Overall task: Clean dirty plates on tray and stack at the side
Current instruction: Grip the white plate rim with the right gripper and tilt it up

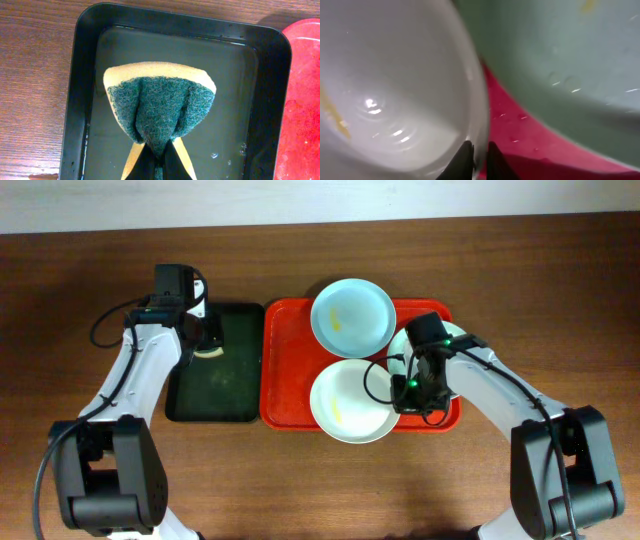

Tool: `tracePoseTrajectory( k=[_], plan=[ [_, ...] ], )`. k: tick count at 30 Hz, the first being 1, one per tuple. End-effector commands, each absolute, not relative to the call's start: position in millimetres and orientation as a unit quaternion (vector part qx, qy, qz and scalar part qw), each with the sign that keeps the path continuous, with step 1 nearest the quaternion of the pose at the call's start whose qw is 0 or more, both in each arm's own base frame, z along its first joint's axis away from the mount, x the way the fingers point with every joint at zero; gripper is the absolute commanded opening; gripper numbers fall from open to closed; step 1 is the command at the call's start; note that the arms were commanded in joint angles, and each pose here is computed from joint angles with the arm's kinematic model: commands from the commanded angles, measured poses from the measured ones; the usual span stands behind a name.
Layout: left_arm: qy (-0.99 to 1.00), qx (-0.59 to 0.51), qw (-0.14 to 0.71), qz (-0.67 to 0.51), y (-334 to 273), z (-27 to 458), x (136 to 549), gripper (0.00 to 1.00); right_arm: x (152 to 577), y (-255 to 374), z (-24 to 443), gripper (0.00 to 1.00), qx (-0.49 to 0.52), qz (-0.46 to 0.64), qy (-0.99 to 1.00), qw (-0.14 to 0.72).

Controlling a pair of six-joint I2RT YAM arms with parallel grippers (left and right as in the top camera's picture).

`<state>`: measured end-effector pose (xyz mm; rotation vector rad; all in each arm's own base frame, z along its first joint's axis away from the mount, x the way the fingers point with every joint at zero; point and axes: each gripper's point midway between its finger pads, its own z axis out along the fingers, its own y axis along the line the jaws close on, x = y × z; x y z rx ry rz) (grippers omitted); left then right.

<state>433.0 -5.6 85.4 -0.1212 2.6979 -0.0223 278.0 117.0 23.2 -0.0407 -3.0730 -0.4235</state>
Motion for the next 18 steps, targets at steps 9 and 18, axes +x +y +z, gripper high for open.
tracePoseTrajectory(
  k=[9,18],
  plan=[
    [0.975,-0.035,0.218,-0.010,-7,83,433,0.00,256,189,37,0.43,-0.002,-0.258,-0.964,0.064],
    [0.975,-0.035,0.218,-0.010,-7,83,433,0.00,298,160,77,0.51,-0.019,-0.183,-0.983,0.015]
  ],
)
